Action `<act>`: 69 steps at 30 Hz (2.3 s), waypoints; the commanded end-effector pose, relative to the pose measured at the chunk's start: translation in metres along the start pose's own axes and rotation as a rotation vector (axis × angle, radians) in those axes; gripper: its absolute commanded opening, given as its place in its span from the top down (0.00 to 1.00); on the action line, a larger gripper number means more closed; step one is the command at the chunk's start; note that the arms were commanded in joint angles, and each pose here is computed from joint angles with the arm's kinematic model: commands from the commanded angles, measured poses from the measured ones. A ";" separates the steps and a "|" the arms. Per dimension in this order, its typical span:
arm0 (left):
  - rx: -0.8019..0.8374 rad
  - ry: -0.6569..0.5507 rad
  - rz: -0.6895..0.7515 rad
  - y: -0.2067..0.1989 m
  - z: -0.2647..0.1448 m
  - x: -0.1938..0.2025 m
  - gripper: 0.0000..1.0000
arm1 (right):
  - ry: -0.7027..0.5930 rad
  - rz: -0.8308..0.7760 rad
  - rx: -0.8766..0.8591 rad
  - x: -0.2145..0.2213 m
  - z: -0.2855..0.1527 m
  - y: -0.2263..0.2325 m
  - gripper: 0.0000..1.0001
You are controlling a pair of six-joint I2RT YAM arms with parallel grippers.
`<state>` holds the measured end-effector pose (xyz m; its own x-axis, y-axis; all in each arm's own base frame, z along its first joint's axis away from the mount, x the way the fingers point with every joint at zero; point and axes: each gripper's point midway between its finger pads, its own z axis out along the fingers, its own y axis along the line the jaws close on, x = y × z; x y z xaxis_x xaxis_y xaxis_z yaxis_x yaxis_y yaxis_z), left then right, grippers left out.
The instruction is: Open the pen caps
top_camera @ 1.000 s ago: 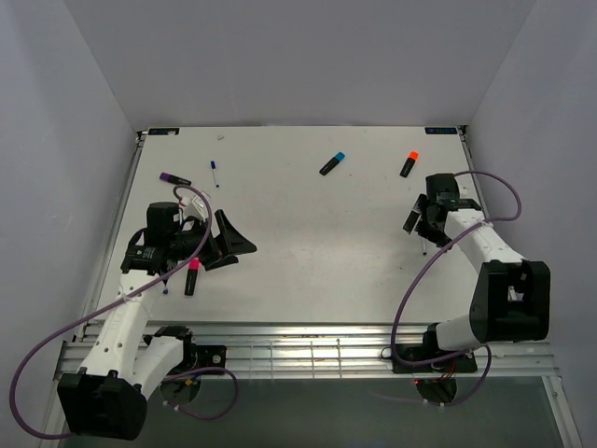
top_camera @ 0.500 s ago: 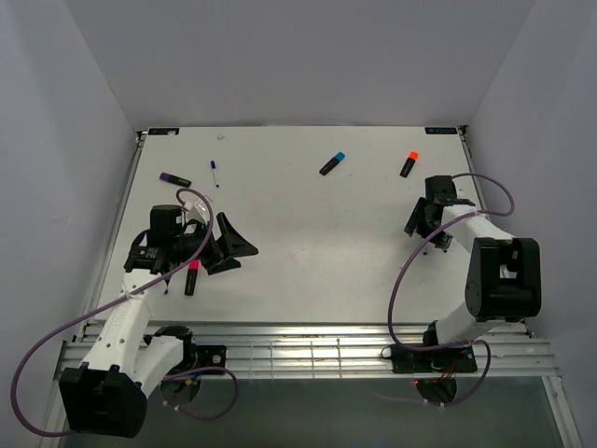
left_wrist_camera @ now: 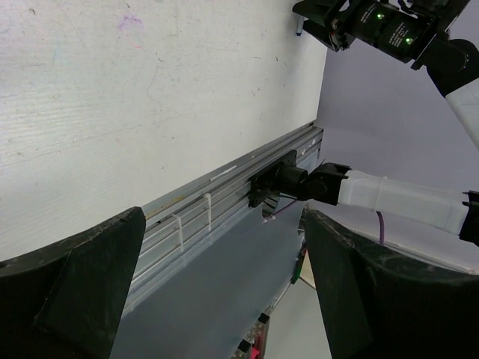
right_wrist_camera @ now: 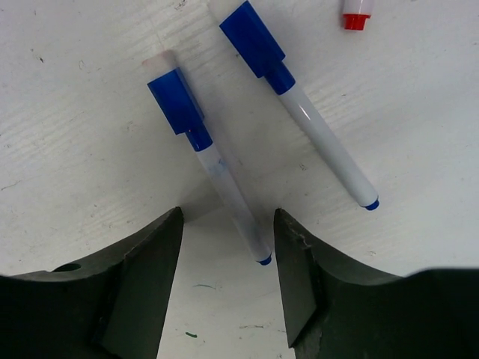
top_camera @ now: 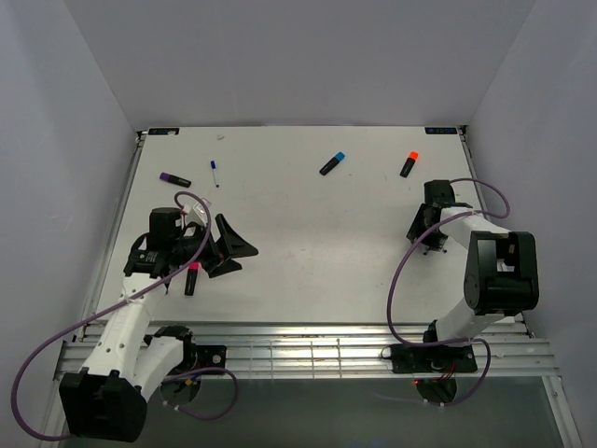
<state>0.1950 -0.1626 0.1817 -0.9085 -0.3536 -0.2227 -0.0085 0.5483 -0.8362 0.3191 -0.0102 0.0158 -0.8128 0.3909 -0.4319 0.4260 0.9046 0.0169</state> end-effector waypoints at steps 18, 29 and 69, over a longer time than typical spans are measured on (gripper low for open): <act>0.034 -0.347 0.144 -0.026 -0.032 -0.033 0.11 | -0.002 -0.289 -0.086 0.034 -0.030 0.057 0.92; 0.213 -0.293 0.184 -0.049 0.002 -0.032 0.12 | -0.056 -0.459 -0.875 0.122 -0.159 0.178 0.92; -0.081 -0.233 0.181 -0.035 0.125 0.006 0.40 | 0.056 -0.473 -1.183 0.190 -0.246 0.250 0.92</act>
<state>0.2407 -0.2741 0.1391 -0.7821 -0.3960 -0.4812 0.1033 0.6791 -0.7268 0.1635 0.3192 0.1391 -0.8451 -0.0560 -0.5316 -0.4634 0.5726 0.6763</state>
